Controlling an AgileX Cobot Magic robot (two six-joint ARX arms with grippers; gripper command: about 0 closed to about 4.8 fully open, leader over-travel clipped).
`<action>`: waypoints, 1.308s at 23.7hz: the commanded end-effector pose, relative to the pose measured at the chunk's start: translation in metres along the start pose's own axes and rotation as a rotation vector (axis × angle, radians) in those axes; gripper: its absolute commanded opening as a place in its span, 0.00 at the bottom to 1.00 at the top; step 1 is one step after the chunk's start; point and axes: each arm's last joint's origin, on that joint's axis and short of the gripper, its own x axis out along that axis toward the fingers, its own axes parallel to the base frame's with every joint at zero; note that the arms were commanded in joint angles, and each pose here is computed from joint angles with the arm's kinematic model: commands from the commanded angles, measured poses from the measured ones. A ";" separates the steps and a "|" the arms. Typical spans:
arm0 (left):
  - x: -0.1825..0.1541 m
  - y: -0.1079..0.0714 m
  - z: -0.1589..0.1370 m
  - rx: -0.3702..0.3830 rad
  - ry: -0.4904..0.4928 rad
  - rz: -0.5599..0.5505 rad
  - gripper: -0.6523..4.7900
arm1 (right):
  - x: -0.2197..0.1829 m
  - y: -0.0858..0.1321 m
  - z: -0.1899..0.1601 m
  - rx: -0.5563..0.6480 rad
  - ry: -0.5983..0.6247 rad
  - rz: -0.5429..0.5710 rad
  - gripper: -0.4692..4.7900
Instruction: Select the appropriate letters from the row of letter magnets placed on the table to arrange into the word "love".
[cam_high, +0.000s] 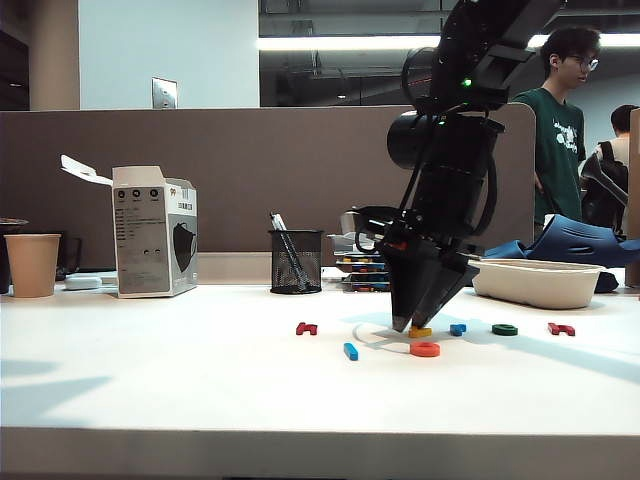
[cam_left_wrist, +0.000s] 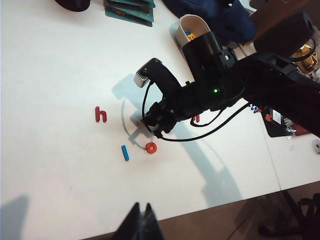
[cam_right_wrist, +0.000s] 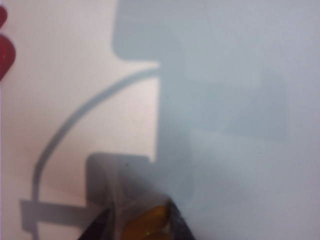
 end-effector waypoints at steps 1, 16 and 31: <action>-0.002 -0.001 0.001 0.003 -0.015 -0.006 0.11 | 0.004 0.000 -0.002 0.005 0.025 -0.004 0.28; -0.002 -0.001 0.001 0.003 -0.015 -0.006 0.11 | 0.004 -0.001 -0.002 0.030 0.030 -0.030 0.17; -0.002 -0.001 0.001 0.003 -0.015 -0.006 0.11 | 0.004 0.000 -0.005 0.041 0.058 -0.020 0.17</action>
